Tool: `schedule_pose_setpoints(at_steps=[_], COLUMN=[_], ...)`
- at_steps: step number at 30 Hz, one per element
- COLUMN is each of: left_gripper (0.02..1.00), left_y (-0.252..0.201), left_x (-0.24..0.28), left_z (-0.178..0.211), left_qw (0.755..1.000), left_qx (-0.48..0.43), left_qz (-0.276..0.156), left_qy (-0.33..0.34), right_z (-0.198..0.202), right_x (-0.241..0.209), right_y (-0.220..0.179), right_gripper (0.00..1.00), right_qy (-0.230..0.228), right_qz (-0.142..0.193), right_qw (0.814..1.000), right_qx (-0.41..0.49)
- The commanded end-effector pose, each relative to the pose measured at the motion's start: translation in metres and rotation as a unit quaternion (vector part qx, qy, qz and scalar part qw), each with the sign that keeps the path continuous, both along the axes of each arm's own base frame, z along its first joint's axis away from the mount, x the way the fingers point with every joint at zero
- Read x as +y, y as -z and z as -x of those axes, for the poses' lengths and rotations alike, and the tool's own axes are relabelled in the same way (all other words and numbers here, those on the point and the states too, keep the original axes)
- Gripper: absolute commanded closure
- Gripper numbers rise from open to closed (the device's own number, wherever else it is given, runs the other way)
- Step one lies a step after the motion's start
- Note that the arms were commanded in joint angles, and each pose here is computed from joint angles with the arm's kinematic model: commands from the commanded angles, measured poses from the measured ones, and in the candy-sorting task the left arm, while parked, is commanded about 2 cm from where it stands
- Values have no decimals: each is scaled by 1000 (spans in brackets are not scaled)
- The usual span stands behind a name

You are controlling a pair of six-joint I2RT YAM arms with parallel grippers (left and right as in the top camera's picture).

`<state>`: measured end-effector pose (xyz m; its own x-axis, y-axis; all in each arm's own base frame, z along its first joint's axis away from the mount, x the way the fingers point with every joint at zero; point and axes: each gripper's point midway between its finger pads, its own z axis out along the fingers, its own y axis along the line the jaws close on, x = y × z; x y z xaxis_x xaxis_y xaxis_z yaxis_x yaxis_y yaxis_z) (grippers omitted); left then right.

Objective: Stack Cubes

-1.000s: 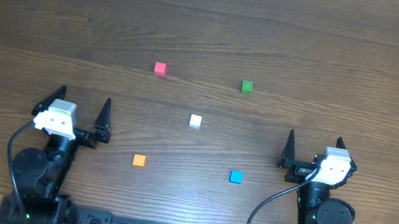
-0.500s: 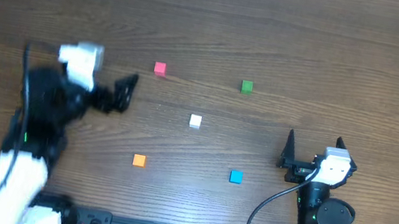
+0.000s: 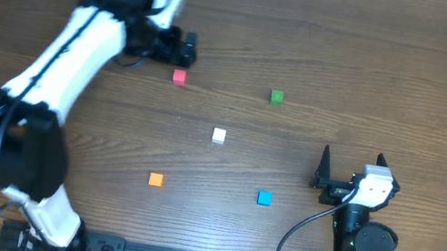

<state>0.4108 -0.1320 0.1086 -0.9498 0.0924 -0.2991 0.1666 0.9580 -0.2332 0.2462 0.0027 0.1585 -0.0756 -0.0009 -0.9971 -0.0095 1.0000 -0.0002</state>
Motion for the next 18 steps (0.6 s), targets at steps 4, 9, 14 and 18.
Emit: schedule_pose_setpoints(at_steps=[4, 9, 14, 18], left_gripper=[20, 29, 47, 73], left_y=[52, 67, 82, 90], left_x=[-5, 6, 8, 9], left_z=[-6, -6, -4, -3], left_qw=[995, 991, 989, 987], left_qx=[48, 63, 78, 88], left_qz=[-90, -112, -119, -120], left_qy=[-21, -39, -41, -57], right_z=[0, 0, 0, 0], right_x=[1, 1, 1, 1], right_y=[2, 2, 2, 2], right_gripper=[7, 7, 7, 9], right_qy=[-3, -3, -3, -3], right_qz=[0, 0, 0, 0], right_qw=[1000, 1000, 1000, 1000], right_qx=[0, 0, 0, 0])
